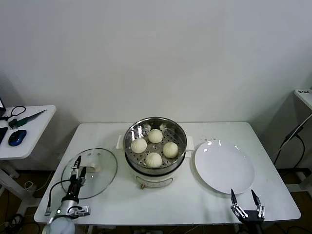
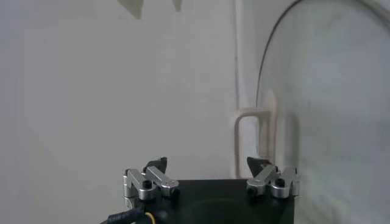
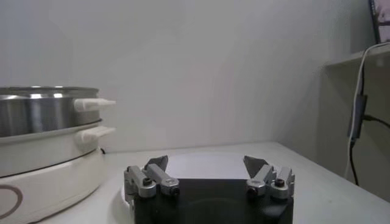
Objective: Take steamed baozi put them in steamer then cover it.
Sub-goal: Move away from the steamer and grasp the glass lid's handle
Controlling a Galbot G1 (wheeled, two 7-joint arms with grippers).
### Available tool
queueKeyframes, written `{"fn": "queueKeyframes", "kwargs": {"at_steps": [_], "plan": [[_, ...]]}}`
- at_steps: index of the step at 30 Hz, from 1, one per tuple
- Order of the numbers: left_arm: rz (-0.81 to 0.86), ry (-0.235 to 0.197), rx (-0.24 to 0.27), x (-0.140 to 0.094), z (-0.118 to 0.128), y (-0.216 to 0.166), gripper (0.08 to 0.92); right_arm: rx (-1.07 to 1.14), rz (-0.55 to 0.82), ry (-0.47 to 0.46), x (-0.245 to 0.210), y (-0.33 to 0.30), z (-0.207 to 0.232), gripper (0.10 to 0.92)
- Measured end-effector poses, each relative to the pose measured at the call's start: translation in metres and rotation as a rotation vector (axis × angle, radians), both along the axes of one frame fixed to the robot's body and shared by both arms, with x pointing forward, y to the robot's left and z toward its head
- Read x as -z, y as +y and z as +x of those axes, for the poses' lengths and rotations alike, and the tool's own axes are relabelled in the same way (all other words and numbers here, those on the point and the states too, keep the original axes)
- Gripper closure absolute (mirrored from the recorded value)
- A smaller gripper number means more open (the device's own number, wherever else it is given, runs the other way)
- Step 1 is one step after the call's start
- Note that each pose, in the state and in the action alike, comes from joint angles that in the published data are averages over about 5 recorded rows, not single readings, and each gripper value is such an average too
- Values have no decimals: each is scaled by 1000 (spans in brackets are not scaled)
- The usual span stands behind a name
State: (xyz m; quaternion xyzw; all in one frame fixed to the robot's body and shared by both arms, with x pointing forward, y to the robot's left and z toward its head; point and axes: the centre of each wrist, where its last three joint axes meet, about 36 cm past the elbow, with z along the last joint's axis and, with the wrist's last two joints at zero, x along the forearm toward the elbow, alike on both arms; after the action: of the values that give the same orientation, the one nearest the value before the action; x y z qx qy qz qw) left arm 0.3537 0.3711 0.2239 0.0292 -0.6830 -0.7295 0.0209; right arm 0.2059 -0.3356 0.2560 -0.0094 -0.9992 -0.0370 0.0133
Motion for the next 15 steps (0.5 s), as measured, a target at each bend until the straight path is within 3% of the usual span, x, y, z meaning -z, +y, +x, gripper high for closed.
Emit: {"fn": "queueKeyframes", "kwargs": {"at_steps": [3,15], "plan": [[5,9,4,2,2,0,224,2,2,0,1,1,0,200],[31,29,16,8,6,7,564,4,4,-1,2,2,1,200]]}}
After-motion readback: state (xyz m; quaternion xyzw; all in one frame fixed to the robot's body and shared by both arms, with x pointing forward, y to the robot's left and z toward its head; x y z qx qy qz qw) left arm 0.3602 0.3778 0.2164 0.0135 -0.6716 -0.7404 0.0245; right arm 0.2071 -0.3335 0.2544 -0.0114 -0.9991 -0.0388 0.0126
